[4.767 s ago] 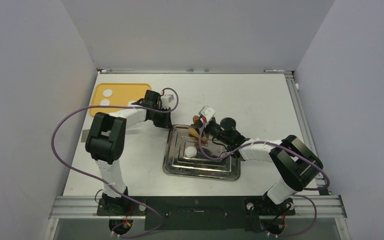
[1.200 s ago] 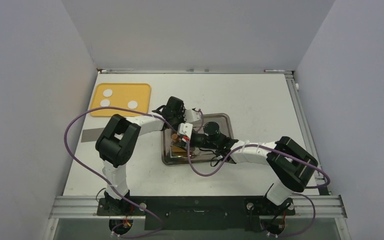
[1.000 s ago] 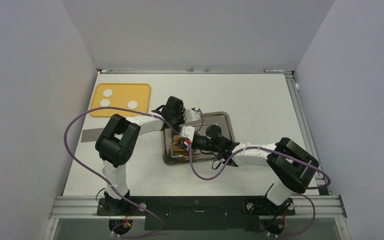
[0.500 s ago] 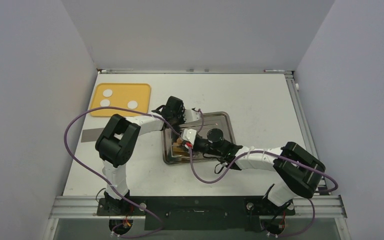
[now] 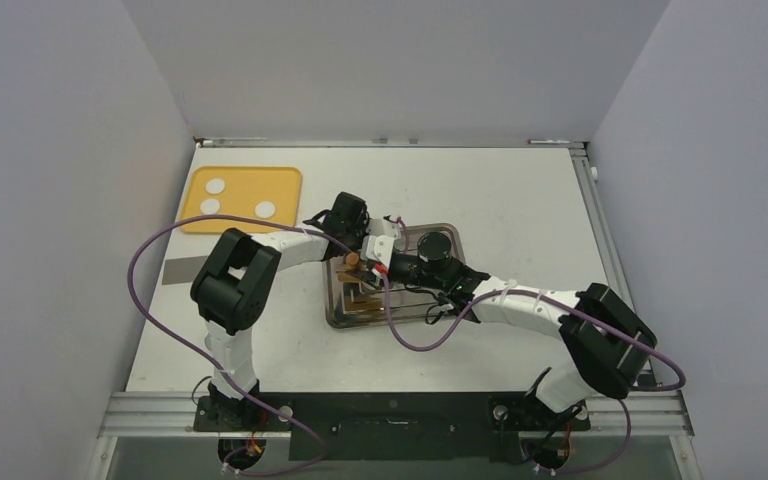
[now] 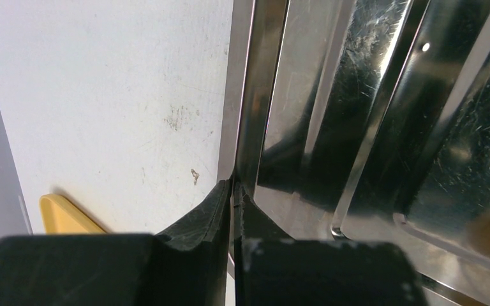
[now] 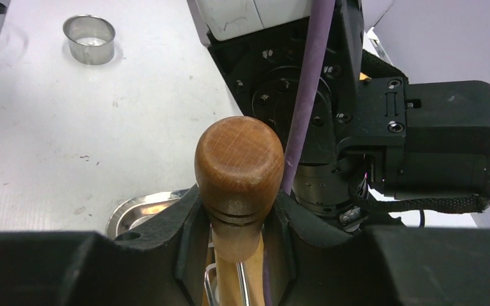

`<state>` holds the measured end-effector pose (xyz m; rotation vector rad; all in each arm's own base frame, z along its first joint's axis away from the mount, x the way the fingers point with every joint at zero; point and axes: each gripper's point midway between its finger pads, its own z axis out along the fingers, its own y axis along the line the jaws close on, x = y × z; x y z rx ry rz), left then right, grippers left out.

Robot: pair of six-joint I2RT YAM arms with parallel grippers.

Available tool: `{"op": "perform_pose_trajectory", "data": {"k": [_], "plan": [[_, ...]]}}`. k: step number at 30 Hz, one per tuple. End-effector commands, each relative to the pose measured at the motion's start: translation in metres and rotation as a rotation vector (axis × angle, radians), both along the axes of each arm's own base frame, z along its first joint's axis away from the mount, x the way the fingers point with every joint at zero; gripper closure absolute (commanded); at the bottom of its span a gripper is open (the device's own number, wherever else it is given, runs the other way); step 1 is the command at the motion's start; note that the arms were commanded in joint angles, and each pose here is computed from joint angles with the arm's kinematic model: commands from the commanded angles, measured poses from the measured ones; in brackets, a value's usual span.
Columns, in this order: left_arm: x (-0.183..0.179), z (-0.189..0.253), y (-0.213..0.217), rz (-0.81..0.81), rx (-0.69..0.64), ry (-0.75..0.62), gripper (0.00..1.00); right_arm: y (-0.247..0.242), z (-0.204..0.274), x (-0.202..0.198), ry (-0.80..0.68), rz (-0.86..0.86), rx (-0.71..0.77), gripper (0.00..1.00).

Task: Roll out the dumpling wrappers from the dough
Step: Flatten out the dough on the work surface.

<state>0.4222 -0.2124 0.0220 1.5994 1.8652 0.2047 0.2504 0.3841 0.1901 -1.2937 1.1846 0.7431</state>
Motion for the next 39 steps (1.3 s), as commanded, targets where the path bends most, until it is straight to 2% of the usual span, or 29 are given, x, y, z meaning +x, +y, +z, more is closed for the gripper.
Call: {"op": "perform_pose_trajectory", "data": {"k": [1,7,13,17,25,28,33,39], "plan": [[-0.057,-0.062,0.018,-0.022,0.07,0.271,1.0,-0.004,0.007,0.028,-0.145,-0.064,0.043,0.92],[-0.057,-0.063,0.019,-0.021,0.07,0.271,1.0,-0.025,-0.062,0.039,-0.096,-0.145,-0.126,0.92],[-0.057,-0.063,0.019,-0.021,0.072,0.271,1.0,-0.045,-0.106,0.008,0.021,-0.155,-0.239,0.92],[-0.057,-0.062,0.019,-0.022,0.071,0.27,1.0,-0.056,-0.116,0.002,0.053,-0.205,-0.258,0.92],[-0.056,-0.062,0.019,-0.022,0.071,0.267,1.0,-0.05,-0.099,0.043,0.002,-0.281,-0.258,0.92],[-0.056,-0.062,0.019,-0.022,0.072,0.262,1.0,-0.051,-0.106,0.035,0.01,-0.271,-0.295,0.92],[-0.056,-0.062,0.019,-0.022,0.071,0.26,1.0,-0.048,-0.122,-0.005,0.056,-0.206,-0.353,0.92],[-0.056,-0.062,0.019,-0.022,0.071,0.26,1.0,-0.053,-0.122,0.025,0.062,-0.256,-0.33,0.92]]}}
